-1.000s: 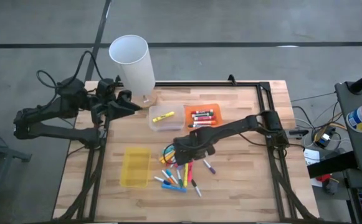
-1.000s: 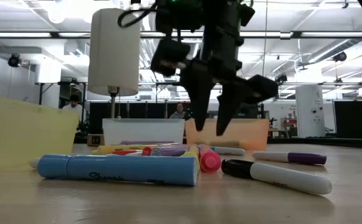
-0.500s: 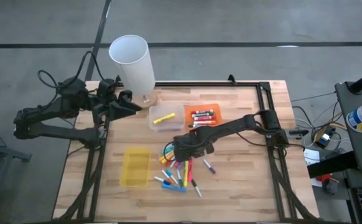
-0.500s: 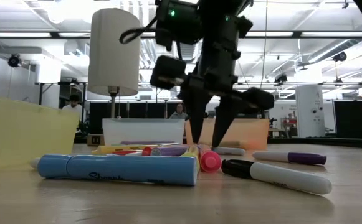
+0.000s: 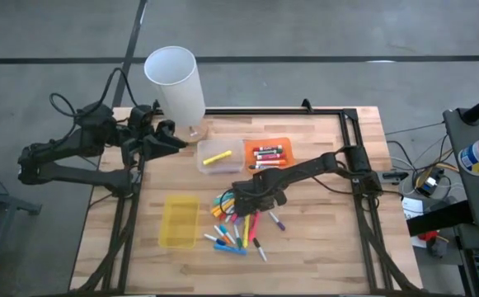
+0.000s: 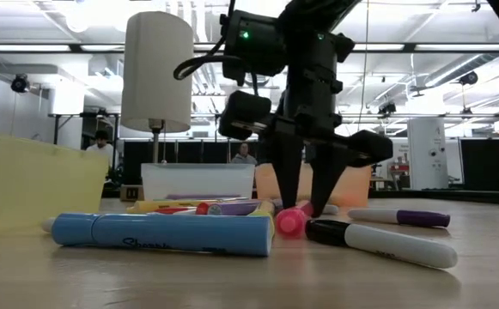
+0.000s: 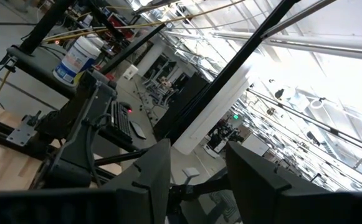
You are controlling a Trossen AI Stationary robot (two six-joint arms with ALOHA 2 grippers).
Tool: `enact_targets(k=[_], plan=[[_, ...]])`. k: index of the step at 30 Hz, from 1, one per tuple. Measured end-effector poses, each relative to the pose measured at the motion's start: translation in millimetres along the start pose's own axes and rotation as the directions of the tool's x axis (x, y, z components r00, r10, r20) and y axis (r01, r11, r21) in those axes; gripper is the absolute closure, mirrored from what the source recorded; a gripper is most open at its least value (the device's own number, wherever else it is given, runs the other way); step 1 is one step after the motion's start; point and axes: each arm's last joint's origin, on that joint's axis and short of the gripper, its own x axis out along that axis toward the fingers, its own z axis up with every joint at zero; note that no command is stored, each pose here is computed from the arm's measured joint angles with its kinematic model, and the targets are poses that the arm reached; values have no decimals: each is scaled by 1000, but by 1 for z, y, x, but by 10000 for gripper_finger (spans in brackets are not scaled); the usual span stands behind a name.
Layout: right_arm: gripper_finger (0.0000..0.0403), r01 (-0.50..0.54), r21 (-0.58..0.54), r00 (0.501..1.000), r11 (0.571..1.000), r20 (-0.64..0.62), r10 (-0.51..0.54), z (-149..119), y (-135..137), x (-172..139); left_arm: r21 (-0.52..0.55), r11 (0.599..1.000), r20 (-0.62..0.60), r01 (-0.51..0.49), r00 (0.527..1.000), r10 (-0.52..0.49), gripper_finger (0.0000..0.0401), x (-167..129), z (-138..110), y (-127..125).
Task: Pick & Place Markers
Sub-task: Put the bottom pink highlighter into the transparent bin
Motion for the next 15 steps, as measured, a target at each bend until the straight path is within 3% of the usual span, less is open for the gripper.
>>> enact_targets(k=[15], plan=[[320, -13, -114, 999, 993, 50, 19, 3, 0, 2, 3, 1000, -6, -9, 1000, 9, 254, 2, -1, 2]])
